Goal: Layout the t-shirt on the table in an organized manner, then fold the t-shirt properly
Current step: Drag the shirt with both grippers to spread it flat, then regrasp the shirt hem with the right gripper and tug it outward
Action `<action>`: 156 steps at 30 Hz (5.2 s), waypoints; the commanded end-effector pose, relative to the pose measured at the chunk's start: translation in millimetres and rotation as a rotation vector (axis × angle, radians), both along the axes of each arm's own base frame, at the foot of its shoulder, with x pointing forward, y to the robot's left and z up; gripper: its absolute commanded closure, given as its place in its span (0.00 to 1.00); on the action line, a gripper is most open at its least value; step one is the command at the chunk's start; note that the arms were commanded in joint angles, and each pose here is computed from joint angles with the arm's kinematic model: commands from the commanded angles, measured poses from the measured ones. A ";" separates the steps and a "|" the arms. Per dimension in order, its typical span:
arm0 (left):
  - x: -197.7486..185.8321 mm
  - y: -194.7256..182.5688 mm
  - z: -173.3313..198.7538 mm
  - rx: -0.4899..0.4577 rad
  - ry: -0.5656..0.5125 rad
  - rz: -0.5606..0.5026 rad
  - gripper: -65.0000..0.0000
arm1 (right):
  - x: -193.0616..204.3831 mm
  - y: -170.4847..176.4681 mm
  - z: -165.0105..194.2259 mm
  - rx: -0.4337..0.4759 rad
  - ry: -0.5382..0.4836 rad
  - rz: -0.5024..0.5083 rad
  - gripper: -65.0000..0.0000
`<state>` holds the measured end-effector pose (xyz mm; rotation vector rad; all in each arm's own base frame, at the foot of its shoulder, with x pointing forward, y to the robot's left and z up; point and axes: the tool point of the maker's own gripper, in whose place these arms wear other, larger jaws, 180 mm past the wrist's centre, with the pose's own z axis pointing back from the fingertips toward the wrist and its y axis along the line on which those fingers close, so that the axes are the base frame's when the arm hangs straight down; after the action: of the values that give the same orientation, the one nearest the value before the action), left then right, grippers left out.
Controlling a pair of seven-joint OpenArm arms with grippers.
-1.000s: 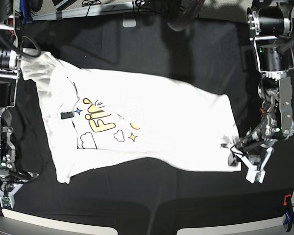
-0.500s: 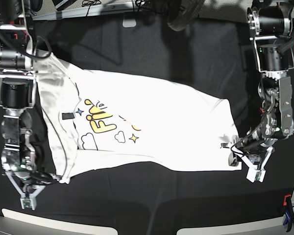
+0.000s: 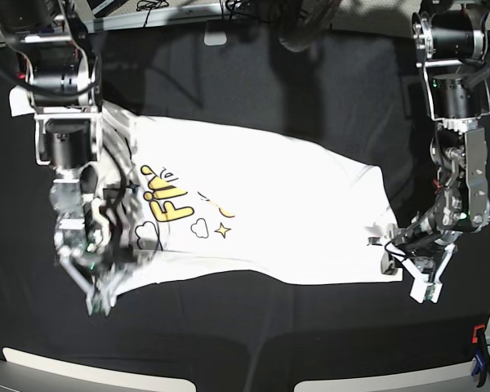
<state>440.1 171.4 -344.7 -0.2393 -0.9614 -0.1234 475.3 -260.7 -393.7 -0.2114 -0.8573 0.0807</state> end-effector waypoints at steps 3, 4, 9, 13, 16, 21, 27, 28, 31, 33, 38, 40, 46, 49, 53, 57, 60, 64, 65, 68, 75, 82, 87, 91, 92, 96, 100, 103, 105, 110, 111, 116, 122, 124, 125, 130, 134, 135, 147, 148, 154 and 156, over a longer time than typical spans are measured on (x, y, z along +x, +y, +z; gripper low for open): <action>12.7 5.2 22.5 -0.005 -0.067 0.011 1.00 | 12.9 -21.2 20.2 -0.054 -0.052 -0.053 0.60; 12.7 5.2 22.5 -0.005 -0.067 0.011 1.00 | 11.0 -22.8 18.3 -0.056 -0.043 -0.063 0.60; 12.7 5.2 22.5 -0.005 -0.067 0.011 1.00 | 7.0 -25.8 14.6 -0.058 -0.012 -0.075 0.61; 12.7 5.2 22.4 -0.005 -0.066 0.011 1.00 | -1.6 -40.4 10.9 -0.086 0.040 -0.098 0.61; 12.7 5.2 22.5 -0.005 -0.067 0.012 1.00 | -8.3 -57.9 11.8 -0.124 0.072 -0.117 0.76; 13.4 5.2 23.5 -0.006 -0.073 0.012 1.00 | -18.7 -88.6 17.1 -0.158 0.100 -0.159 1.00; 19.0 6.0 33.6 -0.014 -0.134 0.021 1.00 | -21.2 -111.6 28.7 -0.191 0.089 -0.182 1.00; 20.2 6.2 35.7 -0.014 -0.147 0.023 1.00 | -19.1 -111.3 30.8 -0.191 0.077 -0.179 1.00; 23.2 11.8 38.7 0.042 -0.179 0.028 1.00 | -11.3 -107.3 37.8 -0.190 0.039 -0.166 1.00; 24.6 17.5 39.0 0.106 -0.194 0.028 1.00 | -5.4 -105.8 44.7 -0.186 0.019 -0.164 1.00; 28.8 19.7 47.9 0.131 -0.253 0.031 1.00 | 22.2 -104.1 83.9 -0.177 -0.061 -0.160 1.00; 30.9 19.5 51.6 0.131 -0.264 0.031 1.00 | 35.2 -100.4 102.9 -0.168 -0.094 -0.140 1.00; 43.7 20.2 69.4 0.131 -0.298 0.035 1.00 | 59.7 -97.0 148.8 -0.152 -0.165 -0.132 1.00; 51.6 21.4 76.3 0.126 -0.306 0.040 1.00 | 62.2 -97.0 154.5 -0.151 -0.175 -0.133 1.00; 55.6 24.0 63.7 0.113 -0.258 0.048 1.00 | 58.0 -89.7 140.2 -0.089 -0.145 -0.134 1.00; 50.1 27.3 32.6 0.100 -0.175 0.057 1.00 | 50.0 -81.5 117.3 -0.068 -0.112 -0.122 1.00; 45.1 29.3 11.6 0.090 -0.118 0.063 1.00 | 43.1 -79.7 102.1 -0.072 -0.112 -0.110 0.91; 41.2 30.2 -1.0 0.082 -0.087 0.067 1.00 | 31.1 -78.1 79.8 -0.078 -0.101 -0.096 0.61; 41.1 30.1 -1.1 0.083 -0.086 0.067 1.00 | 27.5 -77.7 73.7 -0.078 -0.096 -0.093 0.61; 41.6 30.2 -0.4 0.082 -0.089 0.068 1.00 | 19.0 -72.3 57.2 -0.077 -0.097 -0.077 0.61; 42.5 27.1 2.3 0.039 -0.098 0.074 1.00 | 10.1 -36.2 25.6 -0.030 -0.083 -0.032 0.61; 42.4 27.5 2.1 0.042 -0.097 0.074 1.00 | 9.6 -41.8 26.3 -0.046 -0.086 -0.095 0.75; 42.4 27.4 2.1 0.043 -0.097 0.073 1.00 | 3.3 -49.7 21.7 -0.055 -0.046 -0.131 1.00; 42.4 27.5 2.1 0.042 -0.097 0.074 1.00 | -0.3 -54.5 19.5 -0.094 -0.017 -0.136 1.00; 42.4 27.5 2.1 0.043 -0.097 0.074 1.00 | -0.5 -55.5 19.8 -0.108 -0.014 -0.133 1.00; 42.5 27.3 2.2 0.042 -0.098 0.074 1.00 | -0.1 -55.7 20.5 -0.125 -0.013 -0.126 1.00; 42.5 27.3 2.2 0.042 -0.098 0.074 1.00 | 4.9 -51.3 28.2 -0.122 -0.033 -0.118 0.87; 42.5 27.3 2.2 0.042 -0.098 0.074 1.00 | 9.2 -50.1 38.7 -0.133 -0.055 -0.112 0.61; 42.5 27.3 2.3 0.041 -0.098 0.074 1.00 | 10.7 -48.8 43.5 -0.132 -0.059 -0.113 0.53; 42.5 27.2 2.3 0.041 -0.098 0.074 1.00 | 15.8 -27.9 43.2 -0.103 -0.066 -0.084 0.53; 42.5 27.1 2.4 0.039 -0.098 0.074 1.00 | 16.8 -20.8 41.3 -0.092 -0.065 -0.073 0.53; 42.4 27.3 2.3 0.039 -0.097 0.074 1.00 | 17.5 -0.1 32.8 -0.062 -0.064 -0.053 0.53; 42.5 27.3 2.4 0.039 -0.098 0.074 1.00 | 11.7 -8.3 23.2 -0.112 -0.032 -0.048 0.53; 42.5 27.1 2.3 0.039 -0.097 0.074 1.00 | 10.7 -8.6 20.2 -0.113 -0.028 -0.047 0.53; 42.4 27.3 2.3 0.039 -0.097 0.074 1.00 | 10.3 -8.2 18.7 -0.112 -0.027 -0.046 0.53; 42.3 27.1 2.1 0.039 -0.097 0.074 1.00 | 5.2 -11.1 7.3 -0.111 -0.003 -0.049 0.53; 42.3 27.3 2.0 0.039 -0.096 0.074 1.00 | 0.0 -13.6 -3.6 -0.113 0.018 -0.050 0.53; 42.1 27.3 1.8 0.040 -0.095 0.074 1.00 | -1.1 -15.9 -4.5 -0.126 0.024 -0.048 0.53; 41.7 27.3 1.0 0.041 -0.090 0.073 1.00 | -18.5 -89.8 11.3 -0.244 0.062 -0.130 0.53; 41.7 27.3 1.0 0.040 -0.090 0.073 1.00 | -19.6 -94.4 12.8 -0.237 0.059 -0.141 0.53; 41.8 27.3 1.3 0.040 -0.091 0.073 1.00 | -21.1 -101.3 15.1 -0.224 0.054 -0.155 0.54; 41.8 27.3 1.3 0.040 -0.091 0.073 1.00 | -20.4 -98.0 13.9 -0.219 0.054 -0.152 0.60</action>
<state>465.9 192.1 -370.3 -0.1716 -0.9798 -0.0916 442.5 -349.7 -400.8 -0.4505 -0.7284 0.0520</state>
